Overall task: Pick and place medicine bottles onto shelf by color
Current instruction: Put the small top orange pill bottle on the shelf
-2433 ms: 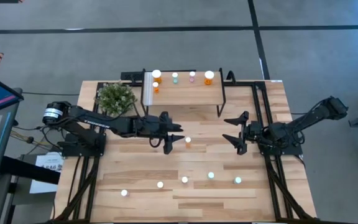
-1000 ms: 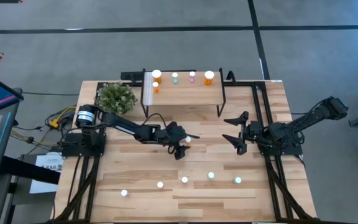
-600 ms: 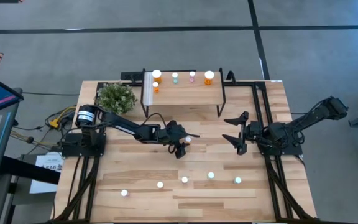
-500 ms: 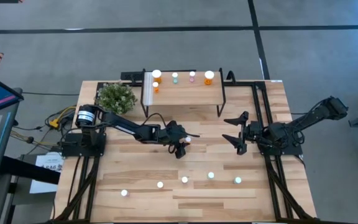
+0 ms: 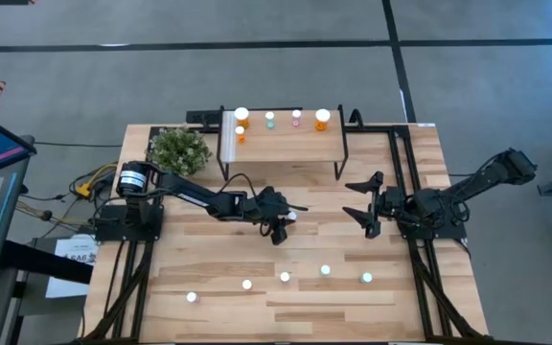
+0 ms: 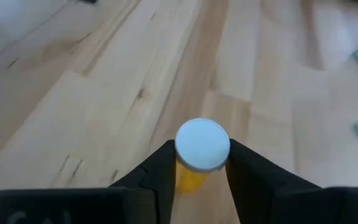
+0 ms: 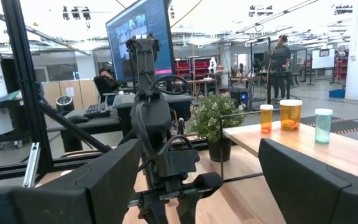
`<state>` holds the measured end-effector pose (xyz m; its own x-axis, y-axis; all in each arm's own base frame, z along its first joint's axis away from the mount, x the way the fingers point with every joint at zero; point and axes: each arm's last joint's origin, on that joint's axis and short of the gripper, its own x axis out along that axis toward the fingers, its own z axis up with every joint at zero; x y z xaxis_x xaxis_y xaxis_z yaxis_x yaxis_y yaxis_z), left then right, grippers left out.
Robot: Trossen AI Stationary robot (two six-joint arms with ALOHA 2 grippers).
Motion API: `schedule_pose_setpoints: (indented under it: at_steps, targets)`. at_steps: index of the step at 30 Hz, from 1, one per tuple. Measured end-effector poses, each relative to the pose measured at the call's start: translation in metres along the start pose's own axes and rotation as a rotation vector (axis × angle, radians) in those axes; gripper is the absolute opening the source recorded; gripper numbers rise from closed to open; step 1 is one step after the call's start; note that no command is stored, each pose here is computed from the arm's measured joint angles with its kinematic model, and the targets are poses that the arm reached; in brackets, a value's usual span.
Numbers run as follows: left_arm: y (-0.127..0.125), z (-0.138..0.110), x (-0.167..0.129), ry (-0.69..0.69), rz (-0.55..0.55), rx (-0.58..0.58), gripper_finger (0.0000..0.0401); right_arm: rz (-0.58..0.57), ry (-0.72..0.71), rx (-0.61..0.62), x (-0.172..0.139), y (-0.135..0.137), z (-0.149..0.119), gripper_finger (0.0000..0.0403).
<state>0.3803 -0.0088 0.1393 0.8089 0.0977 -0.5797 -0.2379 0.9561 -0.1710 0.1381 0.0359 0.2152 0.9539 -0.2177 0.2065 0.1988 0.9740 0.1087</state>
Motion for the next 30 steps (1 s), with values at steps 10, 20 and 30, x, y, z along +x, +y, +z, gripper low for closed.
schedule_pose_setpoints:
  at_steps: [10,20,30]
  targets:
    - [-0.004,0.028,-0.033,-0.056,-0.050,-0.001,0.0106,0.000,0.002,-0.001,0.000,0.000,0.000,0.0349]
    - [0.019,0.086,-0.144,-0.285,0.249,-0.005,0.0106,0.000,-0.007,0.005,0.000,0.000,0.001,0.0349]
    - [0.057,0.099,-0.187,-0.338,0.492,-0.029,0.0106,-0.001,-0.008,0.005,0.000,0.000,0.001,0.0351]
